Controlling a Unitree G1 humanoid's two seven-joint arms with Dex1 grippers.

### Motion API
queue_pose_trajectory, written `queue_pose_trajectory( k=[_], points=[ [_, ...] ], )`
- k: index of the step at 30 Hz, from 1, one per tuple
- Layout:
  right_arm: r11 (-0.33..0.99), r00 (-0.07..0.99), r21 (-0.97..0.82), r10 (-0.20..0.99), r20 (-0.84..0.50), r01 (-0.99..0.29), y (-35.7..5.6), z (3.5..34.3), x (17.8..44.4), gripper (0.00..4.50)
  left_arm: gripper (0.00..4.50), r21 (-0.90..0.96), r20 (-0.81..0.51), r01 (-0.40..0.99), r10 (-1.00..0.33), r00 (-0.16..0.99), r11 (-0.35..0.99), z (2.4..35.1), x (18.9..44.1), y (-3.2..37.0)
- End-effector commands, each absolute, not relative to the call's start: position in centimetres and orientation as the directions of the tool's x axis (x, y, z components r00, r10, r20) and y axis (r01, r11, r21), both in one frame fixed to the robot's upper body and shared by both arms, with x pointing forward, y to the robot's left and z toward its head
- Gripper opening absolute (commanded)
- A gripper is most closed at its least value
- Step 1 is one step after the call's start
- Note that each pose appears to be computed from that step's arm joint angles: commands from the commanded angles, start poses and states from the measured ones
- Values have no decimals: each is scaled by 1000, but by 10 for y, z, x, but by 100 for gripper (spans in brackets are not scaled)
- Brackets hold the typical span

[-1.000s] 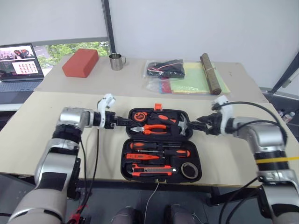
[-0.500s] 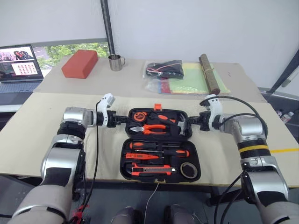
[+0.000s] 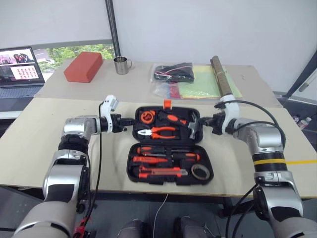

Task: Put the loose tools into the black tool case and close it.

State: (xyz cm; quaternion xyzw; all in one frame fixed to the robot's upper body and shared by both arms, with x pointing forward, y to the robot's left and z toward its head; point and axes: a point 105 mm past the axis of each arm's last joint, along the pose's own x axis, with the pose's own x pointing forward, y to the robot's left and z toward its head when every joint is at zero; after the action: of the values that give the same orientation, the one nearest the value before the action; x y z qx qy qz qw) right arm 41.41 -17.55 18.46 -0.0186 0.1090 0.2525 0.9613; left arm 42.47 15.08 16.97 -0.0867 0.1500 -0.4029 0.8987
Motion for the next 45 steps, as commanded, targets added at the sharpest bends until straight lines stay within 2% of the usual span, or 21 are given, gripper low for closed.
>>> queue_pose_trajectory(
  k=[1,4,10,14,19,20,21,22,23,25,26,28,30,33,34,35,36,40,41,42,45],
  points=[
    [846,852,-231,512,107,-480,-156,269,407,4,0,-29,57,798,-796,603,602,238,424,127],
    [841,848,-297,508,151,-451,-156,272,402,4,0,101,58,798,-805,591,593,237,419,124],
    [775,847,-487,518,123,-403,-158,232,376,4,0,290,-11,782,-815,579,551,203,396,131],
    [691,817,-615,563,127,-381,-153,205,348,4,0,306,7,758,-797,604,576,190,383,138],
    [637,788,-668,604,121,-386,-155,188,313,4,0,221,18,759,-781,625,612,182,358,147],
    [633,786,-665,608,111,-396,-157,186,306,74,73,212,6,763,-782,623,610,180,351,150],
    [635,788,-657,607,99,-407,-161,185,299,93,94,189,-9,769,-782,623,611,179,343,155],
    [645,797,-639,599,82,-419,-170,188,291,139,147,116,-43,781,-782,621,614,178,332,168],
    [646,799,-622,599,53,-442,-177,190,283,155,164,37,-90,795,-790,606,605,177,320,179],
    [609,761,-565,647,-54,-558,-184,185,264,231,245,-118,-205,841,-842,500,528,171,290,196],
    [573,726,-533,677,-119,-622,-185,178,254,238,273,-174,-253,848,-855,453,501,169,278,206],
    [489,611,-403,743,-271,-774,-185,159,225,238,273,-205,-323,842,-847,422,499,167,270,229],
    [414,505,-299,780,-369,-860,-181,143,205,238,273,-136,-379,827,-800,466,546,163,287,244],
    [351,427,-244,780,-457,-904,-177,124,196,238,273,-3,-364,799,-745,560,602,168,334,241],
    [348,417,-231,778,-471,-909,-176,120,197,187,250,36,-340,789,-735,586,613,172,350,235],
    [344,409,-221,778,-477,-912,-174,116,198,171,223,67,-320,782,-729,605,620,174,364,230],
    [335,405,-230,775,-485,-914,-172,113,201,129,199,101,-310,782,-727,612,615,176,377,221],
    [312,414,-275,751,-515,-909,-165,102,219,3,53,232,-296,801,-744,599,552,180,413,177],
    [310,418,-285,751,-511,-907,-162,102,223,0,17,262,-295,801,-746,598,538,181,419,168],
    [308,421,-295,751,-508,-905,-160,101,228,0,4,291,-293,802,-749,594,522,182,424,159],
    [299,436,-331,746,-503,-895,-151,101,243,0,4,354,-312,803,-749,585,479,180,434,136]
  ],
)
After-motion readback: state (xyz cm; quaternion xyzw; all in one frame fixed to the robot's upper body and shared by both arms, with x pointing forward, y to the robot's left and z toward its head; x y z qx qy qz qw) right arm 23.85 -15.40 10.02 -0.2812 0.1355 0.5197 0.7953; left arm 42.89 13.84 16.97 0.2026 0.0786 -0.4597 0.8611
